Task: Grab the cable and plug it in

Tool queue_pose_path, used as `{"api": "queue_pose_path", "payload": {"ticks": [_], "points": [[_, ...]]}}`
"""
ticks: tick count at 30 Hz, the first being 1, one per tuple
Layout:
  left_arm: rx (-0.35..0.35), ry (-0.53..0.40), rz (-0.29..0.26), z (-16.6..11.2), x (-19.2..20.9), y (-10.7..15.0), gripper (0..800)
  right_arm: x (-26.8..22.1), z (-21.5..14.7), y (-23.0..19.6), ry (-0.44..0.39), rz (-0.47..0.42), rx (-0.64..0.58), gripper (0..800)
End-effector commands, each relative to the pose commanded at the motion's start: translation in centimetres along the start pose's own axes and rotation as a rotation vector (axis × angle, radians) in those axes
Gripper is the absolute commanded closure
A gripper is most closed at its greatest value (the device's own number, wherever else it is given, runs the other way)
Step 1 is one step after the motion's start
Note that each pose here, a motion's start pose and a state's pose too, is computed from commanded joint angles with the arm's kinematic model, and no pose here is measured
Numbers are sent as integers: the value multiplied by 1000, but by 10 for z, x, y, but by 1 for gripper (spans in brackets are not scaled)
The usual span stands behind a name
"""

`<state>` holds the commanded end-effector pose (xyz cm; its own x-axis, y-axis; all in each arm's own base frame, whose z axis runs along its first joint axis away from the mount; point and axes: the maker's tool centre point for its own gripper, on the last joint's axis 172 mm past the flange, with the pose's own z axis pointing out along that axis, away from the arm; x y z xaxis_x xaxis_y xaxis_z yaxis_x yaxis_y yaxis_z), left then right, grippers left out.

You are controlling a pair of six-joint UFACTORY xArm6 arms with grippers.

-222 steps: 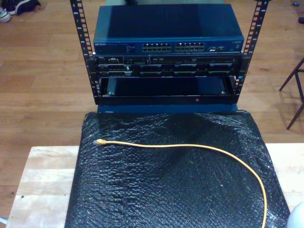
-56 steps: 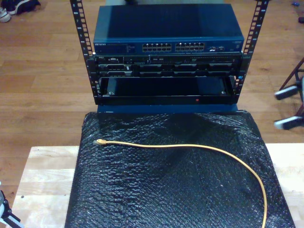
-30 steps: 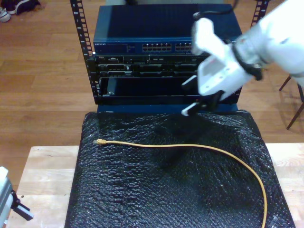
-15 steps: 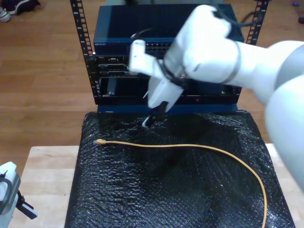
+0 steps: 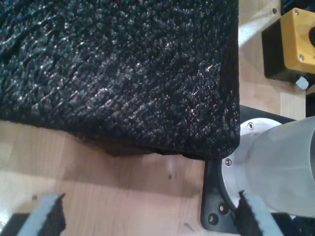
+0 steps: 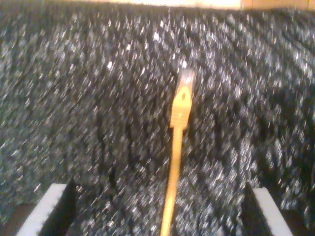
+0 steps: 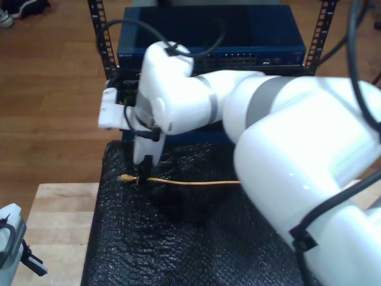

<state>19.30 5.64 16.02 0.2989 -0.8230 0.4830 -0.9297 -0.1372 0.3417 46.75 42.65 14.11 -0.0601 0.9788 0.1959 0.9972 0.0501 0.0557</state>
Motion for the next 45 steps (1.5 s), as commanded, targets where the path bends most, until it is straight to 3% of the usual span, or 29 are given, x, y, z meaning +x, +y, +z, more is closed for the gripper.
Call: {"api": "queue_pose_path", "payload": {"ticks": [13, 24, 29, 45], "points": [[-6, 4, 0, 1, 0, 1, 0, 5, 32, 11, -131, 41, -74, 23], [-8, 6, 0, 1, 0, 1, 0, 2, 43, 9, -165, 126, -94, 28], [-8, 6, 0, 1, 0, 1, 0, -3, 47, 11, -195, 119, -107, 40], [-7, 5, 0, 1, 0, 1, 0, 0, 48, 17, -201, 117, -104, 321]]}}
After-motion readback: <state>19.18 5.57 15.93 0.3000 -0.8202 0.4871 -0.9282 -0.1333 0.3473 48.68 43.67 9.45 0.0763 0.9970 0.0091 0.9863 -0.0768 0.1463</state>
